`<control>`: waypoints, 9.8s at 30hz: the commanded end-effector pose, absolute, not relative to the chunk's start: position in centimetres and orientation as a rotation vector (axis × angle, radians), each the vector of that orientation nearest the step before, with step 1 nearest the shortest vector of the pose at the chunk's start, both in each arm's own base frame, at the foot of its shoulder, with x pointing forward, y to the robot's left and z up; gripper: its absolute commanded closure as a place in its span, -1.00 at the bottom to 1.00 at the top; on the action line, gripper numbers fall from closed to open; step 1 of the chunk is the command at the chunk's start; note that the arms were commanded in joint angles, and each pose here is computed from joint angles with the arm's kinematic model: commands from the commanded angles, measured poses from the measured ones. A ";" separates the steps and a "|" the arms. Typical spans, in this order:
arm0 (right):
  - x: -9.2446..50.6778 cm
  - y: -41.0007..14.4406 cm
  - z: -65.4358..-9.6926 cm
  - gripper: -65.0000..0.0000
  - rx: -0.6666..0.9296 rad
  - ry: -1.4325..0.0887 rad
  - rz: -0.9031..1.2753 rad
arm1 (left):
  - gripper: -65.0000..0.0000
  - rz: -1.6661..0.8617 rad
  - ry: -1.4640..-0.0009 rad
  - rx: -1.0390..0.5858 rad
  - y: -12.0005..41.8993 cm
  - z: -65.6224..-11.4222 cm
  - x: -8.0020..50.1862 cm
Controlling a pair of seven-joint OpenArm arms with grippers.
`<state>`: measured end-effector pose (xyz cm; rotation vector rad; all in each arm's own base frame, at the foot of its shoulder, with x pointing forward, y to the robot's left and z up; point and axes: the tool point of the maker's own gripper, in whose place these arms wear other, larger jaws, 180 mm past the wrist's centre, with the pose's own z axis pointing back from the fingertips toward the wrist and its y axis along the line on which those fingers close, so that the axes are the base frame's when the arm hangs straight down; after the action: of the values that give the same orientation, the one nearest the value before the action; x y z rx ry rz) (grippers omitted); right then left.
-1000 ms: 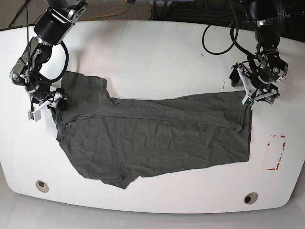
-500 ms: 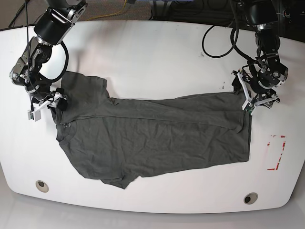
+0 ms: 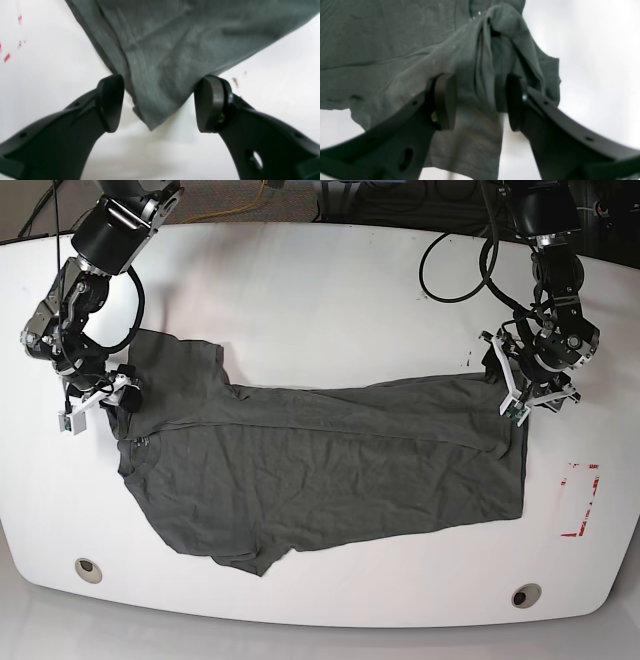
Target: Layout the t-shirt on the table in an organized manner, then fold the t-shirt properly
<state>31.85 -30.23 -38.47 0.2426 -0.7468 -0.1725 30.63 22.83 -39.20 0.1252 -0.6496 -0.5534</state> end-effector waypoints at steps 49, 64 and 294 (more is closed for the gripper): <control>33.0 -31.0 -36.4 0.21 0.229 -0.815 -0.143 | 0.91 -0.582 -0.592 0.311 25.2 -34.6 29.0; 33.0 -31.0 -36.4 0.21 0.229 -0.815 -0.143 | 0.91 -0.609 -0.507 0.324 25.3 -35.7 25.1; 23.2 -28.6 -42.1 -0.73 0.345 -0.646 -0.220 | -0.41 -0.666 -0.692 0.379 23.6 -30.3 32.4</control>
<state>24.07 -28.32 -41.61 0.3585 -0.7003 -0.2292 31.86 23.33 -31.35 0.3588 -0.6610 -0.6670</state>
